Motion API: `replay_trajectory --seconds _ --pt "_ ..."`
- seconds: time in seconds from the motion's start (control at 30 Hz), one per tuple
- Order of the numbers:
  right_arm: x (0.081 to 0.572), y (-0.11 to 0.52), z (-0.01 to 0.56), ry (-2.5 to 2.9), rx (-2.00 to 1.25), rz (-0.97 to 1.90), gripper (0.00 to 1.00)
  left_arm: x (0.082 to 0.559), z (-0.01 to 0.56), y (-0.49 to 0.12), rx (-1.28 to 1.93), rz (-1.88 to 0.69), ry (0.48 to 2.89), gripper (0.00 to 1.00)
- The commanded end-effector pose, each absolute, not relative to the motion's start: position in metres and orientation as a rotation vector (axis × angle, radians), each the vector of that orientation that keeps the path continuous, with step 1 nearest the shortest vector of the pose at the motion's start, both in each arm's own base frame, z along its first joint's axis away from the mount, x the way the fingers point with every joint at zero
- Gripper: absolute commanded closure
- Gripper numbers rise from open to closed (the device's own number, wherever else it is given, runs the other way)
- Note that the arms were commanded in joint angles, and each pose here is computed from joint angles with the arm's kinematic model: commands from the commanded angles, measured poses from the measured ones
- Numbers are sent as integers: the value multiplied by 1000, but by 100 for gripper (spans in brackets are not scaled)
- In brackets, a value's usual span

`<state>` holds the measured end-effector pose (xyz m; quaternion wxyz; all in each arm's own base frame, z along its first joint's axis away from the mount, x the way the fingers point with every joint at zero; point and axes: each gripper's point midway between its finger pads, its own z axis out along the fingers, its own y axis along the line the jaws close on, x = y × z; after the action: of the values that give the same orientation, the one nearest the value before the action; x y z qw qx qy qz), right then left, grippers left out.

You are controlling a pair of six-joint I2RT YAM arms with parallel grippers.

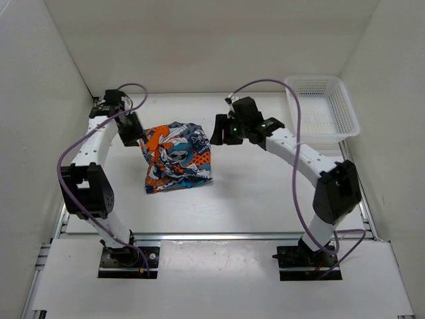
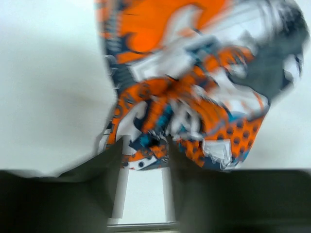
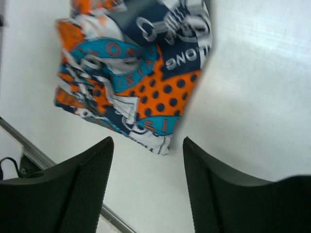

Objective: Fold and stack the shorts
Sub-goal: Fold the shorts

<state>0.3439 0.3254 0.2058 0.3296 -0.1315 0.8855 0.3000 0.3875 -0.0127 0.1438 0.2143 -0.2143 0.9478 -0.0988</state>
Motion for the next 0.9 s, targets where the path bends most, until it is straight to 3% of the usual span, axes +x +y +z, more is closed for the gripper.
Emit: replay_trajectory --seconds 0.0,0.03,0.1,0.27,0.53,0.6,0.67,0.7,0.73,0.77,0.8,0.87 --pt "323 334 146 2542 -324 898 35 376 168 -61 -263 -276 2650 39" --pt "323 337 143 2552 -332 915 23 377 171 -71 -212 -282 2646 23" --pt "323 345 133 2594 -294 956 16 378 167 -91 -125 -270 2661 0" --pt "328 360 112 2657 -286 1009 8 386 134 -84 -158 -93 2748 0" --pt "328 366 66 2752 -254 1014 8 407 94 -90 -159 -85 2812 0" --pt "327 367 54 2774 -253 1016 9 412 93 -96 -153 -122 2813 5" --pt "328 373 51 2770 -242 1055 14 418 98 -101 -147 -153 2798 29" --pt "329 375 48 2767 -248 1071 19 421 101 -101 -159 -159 2789 42" --pt "333 381 53 2735 -235 1110 22 423 104 -102 -159 -161 2780 72" --pt "332 385 58 2717 -255 1153 26 426 110 -103 -171 -167 2769 83" --pt "332 387 54 2722 -242 1169 38 426 114 -103 -171 -168 2766 90" --pt "332 389 56 2711 -239 1189 54 429 120 -103 -169 -172 2753 90"
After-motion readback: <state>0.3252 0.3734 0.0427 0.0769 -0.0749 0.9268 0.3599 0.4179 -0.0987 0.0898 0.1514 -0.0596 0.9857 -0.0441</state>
